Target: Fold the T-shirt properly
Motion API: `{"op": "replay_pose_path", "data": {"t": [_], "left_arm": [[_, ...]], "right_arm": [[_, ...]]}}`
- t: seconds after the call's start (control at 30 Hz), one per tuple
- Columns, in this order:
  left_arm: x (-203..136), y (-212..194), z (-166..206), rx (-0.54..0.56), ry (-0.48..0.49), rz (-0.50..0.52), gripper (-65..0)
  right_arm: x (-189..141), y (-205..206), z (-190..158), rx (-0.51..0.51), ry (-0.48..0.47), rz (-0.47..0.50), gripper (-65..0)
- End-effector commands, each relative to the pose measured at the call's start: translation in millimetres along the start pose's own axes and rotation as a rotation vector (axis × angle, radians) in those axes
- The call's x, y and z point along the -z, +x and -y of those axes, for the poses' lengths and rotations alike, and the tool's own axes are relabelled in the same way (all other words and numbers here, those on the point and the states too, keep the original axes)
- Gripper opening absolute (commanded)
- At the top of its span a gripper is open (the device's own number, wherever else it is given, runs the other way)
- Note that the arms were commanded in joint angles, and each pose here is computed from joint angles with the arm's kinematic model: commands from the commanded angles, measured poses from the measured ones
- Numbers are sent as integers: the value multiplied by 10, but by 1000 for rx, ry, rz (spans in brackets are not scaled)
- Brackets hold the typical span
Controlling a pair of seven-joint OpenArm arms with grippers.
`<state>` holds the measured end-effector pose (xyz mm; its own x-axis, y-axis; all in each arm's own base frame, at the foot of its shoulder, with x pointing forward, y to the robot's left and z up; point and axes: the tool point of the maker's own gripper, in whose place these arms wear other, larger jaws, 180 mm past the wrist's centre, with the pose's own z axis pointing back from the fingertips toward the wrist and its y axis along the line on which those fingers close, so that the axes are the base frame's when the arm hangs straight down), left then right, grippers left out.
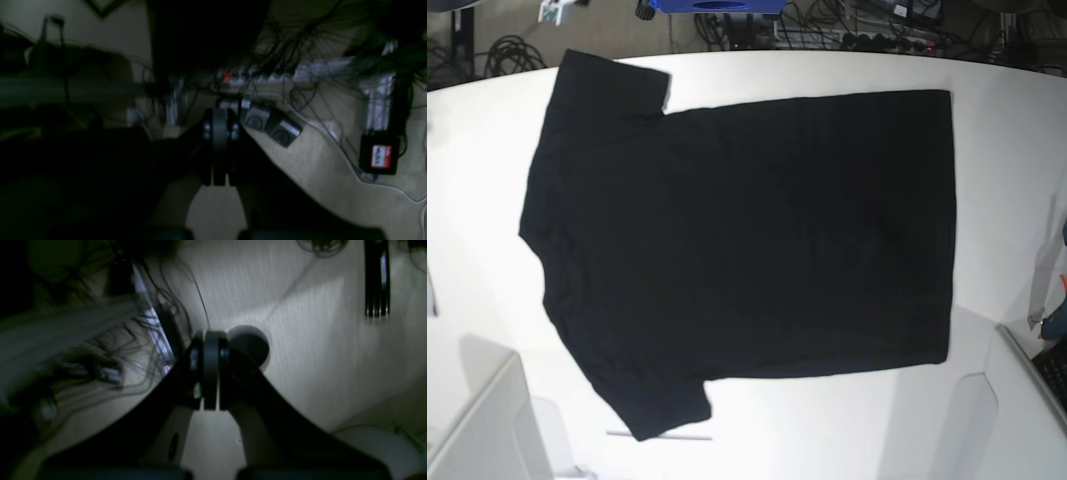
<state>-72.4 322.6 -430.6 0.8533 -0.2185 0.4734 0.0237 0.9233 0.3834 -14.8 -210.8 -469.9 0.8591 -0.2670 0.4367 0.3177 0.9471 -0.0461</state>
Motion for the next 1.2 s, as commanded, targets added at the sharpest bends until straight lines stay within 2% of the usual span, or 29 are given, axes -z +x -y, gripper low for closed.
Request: {"op": "replay_pose_path", "data": {"t": [0.0,0.17,0.23,0.3,0.33,0.4,0.47,0.53,0.57,0.6,0.7,0.77,0.87,1.03,1.1,1.17], "left_arm": [[-49,208,-84,19,9,66,-650],[-98,913,-14,0,-4,240,-650],[-127,1132,-25,-59,-6,296,-650],[-151,1317,-64,-157,-4,343,-650],[-157,1362,-76,-195,-5,355,-637],[-129,1458,-143,-221,-15,378,-454],[-73,1494,-165,-259,-29,385,-245],[-20,1512,-190,-312,-26,390,-104],[7,1520,-199,-338,-28,394,-64],[34,1525,-186,-361,-43,397,-58],[87,1557,-81,-436,-138,414,-130],[117,1542,-40,-492,-181,416,-148],[199,1507,16,-559,-234,376,-128],[323,1493,-184,-576,-207,299,-104],[346,1557,-130,-569,-248,300,-109],[356,1613,-9,-554,-315,297,-115]], "right_arm": [[-112,224,62,-1,-13,75,-650],[-369,1092,-3,20,-16,315,-650],[-399,1319,-72,22,1,377,-650],[-361,1523,-123,78,28,430,-641],[-345,1578,-152,106,48,439,-543],[-312,1641,-220,128,110,423,-366],[-314,1817,-421,137,255,437,-233],[-317,1910,-472,174,359,435,-192],[-318,1977,-462,205,395,440,-192],[-295,2014,-401,236,407,432,-192],[-129,2063,-142,274,357,382,-191],[2,1976,-37,298,336,325,-191],[163,1824,-6,317,343,267,-191],[302,1589,-24,326,362,202,-195],[319,1521,-66,307,388,186,-240],[304,1430,-119,285,418,174,-320]]}}
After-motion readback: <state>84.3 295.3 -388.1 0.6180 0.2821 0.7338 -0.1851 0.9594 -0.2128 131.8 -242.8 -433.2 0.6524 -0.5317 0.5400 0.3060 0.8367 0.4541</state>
